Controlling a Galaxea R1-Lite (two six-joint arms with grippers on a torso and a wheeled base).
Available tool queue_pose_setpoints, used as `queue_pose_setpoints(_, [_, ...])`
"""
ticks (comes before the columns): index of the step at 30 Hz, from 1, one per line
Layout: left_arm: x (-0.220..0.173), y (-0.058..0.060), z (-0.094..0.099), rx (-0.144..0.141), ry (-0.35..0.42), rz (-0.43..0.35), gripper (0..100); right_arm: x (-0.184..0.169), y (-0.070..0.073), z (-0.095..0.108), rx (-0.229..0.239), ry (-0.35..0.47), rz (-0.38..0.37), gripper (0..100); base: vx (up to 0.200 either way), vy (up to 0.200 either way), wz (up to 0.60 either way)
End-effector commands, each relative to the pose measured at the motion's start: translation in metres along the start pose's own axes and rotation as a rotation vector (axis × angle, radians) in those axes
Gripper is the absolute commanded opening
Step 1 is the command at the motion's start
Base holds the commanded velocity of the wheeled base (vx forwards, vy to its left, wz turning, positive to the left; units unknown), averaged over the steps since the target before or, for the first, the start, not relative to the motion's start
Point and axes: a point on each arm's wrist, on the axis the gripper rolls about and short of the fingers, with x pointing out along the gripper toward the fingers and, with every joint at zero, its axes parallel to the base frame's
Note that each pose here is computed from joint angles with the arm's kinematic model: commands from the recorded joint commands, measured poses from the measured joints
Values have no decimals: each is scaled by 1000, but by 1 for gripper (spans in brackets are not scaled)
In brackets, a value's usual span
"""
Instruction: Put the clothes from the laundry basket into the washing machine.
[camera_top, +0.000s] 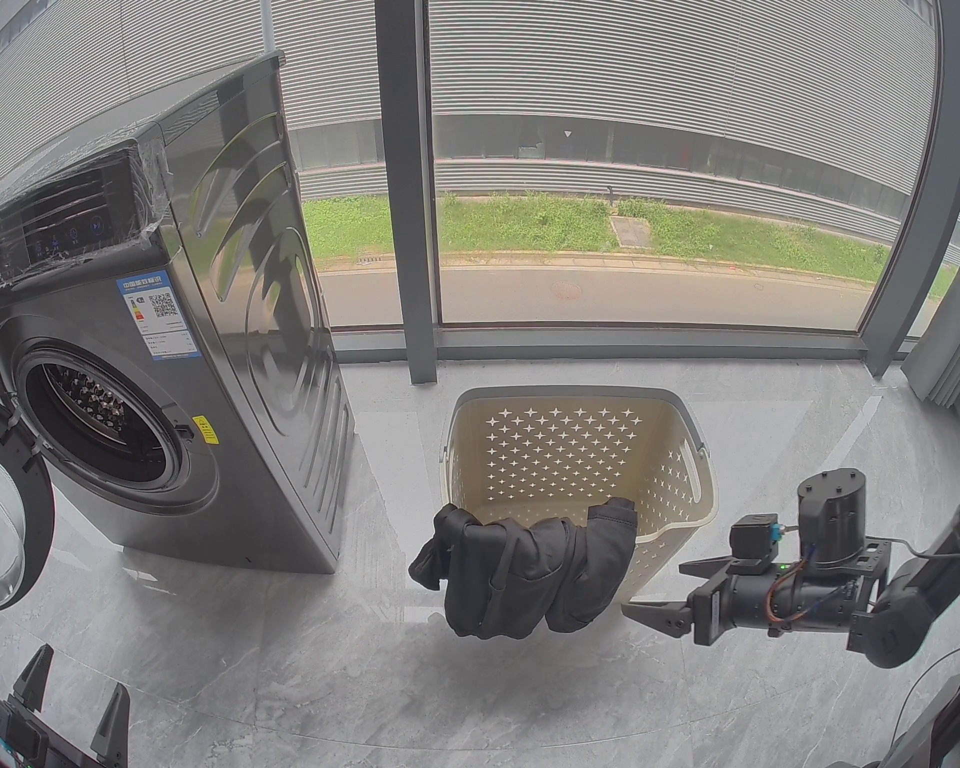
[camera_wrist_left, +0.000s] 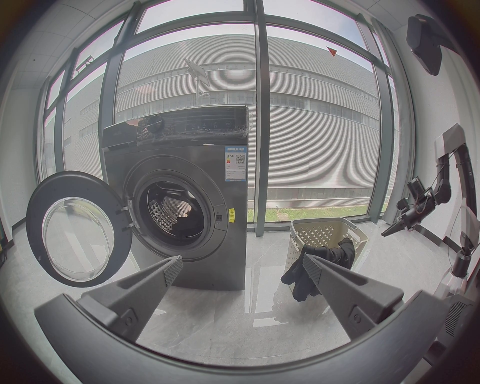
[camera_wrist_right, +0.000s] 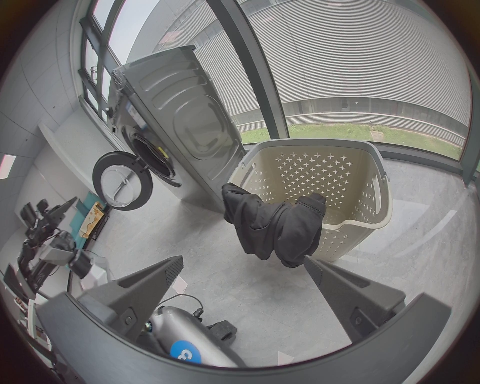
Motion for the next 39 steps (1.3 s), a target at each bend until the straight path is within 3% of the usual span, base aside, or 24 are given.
queue_pose_setpoints(1, [0, 0, -5, 0, 3, -1, 100, 52, -15, -11, 13, 50, -56, 100, 0, 0, 0])
queue_pose_setpoints(12, [0, 0, -5, 0, 3, -1, 100, 93, -31, 5, 3, 7, -127, 100, 0, 0, 0])
queue_pose_setpoints(17, [0, 0, -5, 0, 4, 1, 100, 107, -43, 5, 11, 4, -205, 100, 0, 0, 0])
queue_pose_setpoints(39, [0, 0, -5, 1, 3, -1, 100, 142, -53, 10, 9, -21, -207, 100, 0, 0, 0])
